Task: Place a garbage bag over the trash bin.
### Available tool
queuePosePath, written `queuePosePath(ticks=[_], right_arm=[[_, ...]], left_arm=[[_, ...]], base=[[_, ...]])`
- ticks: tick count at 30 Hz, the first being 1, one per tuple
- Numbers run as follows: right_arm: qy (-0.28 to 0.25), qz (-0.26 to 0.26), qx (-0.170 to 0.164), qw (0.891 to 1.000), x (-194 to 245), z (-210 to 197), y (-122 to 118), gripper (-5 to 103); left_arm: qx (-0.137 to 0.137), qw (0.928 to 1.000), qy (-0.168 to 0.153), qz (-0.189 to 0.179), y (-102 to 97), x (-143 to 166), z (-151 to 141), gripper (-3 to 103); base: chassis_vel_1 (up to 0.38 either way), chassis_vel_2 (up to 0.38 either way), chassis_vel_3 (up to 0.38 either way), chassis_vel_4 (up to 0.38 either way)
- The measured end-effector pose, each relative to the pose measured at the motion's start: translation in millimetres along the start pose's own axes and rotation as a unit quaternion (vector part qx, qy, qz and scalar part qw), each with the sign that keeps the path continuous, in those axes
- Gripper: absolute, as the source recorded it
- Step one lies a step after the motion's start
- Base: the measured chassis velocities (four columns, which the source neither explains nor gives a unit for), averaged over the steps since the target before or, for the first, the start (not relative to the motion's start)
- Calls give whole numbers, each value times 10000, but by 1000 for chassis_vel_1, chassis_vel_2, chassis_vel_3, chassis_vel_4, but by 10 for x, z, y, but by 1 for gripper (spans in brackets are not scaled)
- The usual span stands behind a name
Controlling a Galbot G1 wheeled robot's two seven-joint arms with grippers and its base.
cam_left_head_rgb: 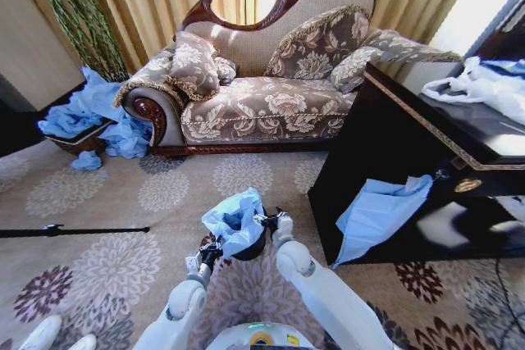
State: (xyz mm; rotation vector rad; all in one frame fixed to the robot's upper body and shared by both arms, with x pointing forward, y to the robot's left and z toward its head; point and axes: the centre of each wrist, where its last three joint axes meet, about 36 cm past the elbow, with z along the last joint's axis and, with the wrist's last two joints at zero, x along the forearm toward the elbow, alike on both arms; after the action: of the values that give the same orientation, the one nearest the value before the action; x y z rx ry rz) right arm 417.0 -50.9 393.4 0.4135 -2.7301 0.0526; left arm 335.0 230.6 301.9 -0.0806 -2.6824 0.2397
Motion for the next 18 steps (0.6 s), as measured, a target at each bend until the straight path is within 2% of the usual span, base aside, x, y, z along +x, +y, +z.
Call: queuePosePath(ticks=[11,14,15,17,18], right_arm=[[147,85,328,9993,-252,-83,261,99],[170,105,339,9992,-333,-60,242,88],[170,105,339,9992,-333,-60,242,88],[143,121,347,9992,-406,-12,195,77],[126,128,345,9992,-431,-2,181,77]], left_arm=[[15,9999,-36,105,-46,-39,-9,0],[20,9999,-73,136,-36,-43,-19,0],[20,9999,-73,136,-36,-43,-19,0],[22,9998,-86,162,-30,-41,-18,0],[23,9998,-86,174,-29,-40,-16,0]], base=[[0,0,0,0],[0,0,0,0],[0,0,0,0],[0,0,0,0],[0,0,0,0]])
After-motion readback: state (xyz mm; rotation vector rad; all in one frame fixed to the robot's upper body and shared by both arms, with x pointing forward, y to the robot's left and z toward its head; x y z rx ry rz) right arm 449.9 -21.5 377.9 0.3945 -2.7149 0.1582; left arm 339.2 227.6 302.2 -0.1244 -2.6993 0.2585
